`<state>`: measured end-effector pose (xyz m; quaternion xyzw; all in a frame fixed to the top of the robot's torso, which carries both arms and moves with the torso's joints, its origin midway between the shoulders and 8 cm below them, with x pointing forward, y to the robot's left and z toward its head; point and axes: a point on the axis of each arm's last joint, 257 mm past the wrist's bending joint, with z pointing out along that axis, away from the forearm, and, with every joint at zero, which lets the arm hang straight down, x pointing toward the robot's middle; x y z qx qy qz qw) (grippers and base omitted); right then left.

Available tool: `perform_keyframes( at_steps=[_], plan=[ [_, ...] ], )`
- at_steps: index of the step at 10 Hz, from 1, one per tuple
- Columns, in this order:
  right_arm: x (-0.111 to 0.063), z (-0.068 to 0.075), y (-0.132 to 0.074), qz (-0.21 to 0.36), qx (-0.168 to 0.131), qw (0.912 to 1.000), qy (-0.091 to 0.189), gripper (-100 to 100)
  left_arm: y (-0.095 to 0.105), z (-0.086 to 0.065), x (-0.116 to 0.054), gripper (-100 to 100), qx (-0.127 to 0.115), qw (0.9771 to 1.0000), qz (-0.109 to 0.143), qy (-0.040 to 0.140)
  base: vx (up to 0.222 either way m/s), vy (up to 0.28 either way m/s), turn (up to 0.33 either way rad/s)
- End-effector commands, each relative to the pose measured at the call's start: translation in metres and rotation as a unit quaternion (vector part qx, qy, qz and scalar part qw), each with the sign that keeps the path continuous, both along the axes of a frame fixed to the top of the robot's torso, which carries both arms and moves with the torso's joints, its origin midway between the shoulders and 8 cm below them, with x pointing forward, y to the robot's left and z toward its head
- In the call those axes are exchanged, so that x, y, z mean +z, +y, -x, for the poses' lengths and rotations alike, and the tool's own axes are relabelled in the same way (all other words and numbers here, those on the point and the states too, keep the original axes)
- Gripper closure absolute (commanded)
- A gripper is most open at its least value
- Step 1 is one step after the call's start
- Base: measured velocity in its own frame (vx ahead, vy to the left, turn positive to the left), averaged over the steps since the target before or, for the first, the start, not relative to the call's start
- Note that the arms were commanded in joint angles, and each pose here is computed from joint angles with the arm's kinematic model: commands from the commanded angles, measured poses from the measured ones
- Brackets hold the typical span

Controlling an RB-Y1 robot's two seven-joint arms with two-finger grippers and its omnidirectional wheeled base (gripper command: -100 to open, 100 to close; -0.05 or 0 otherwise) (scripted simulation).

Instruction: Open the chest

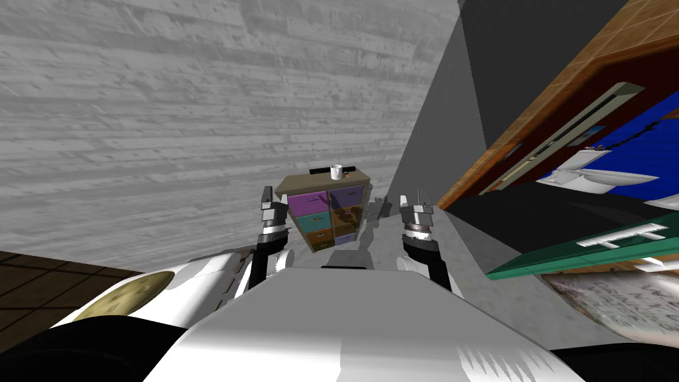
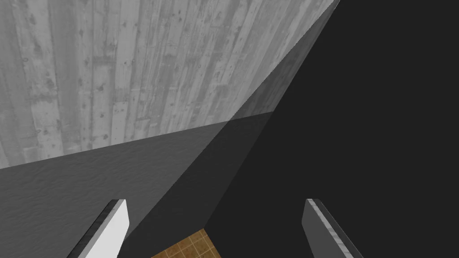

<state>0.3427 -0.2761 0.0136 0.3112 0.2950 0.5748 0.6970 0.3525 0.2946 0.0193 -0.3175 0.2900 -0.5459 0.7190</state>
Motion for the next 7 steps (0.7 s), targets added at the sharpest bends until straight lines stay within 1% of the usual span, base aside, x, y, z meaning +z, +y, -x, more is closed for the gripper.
perform_keyframes(
  at_steps=[1,7],
  plan=[
    [0.0000,0.0000,0.0000,0.000,0.000,1.0000,0.000,0,0.0000,0.0000,0.0000,0,0.000,1.0000,0.000,0.000,0.000,0.000,0.000],
    [0.0001,0.0001,0.0000,0.000,0.000,1.0000,0.000,0,0.0000,0.0001,0.0001,0,0.000,1.0000,0.000,0.000,0.000,0.000,0.000]
  ],
)
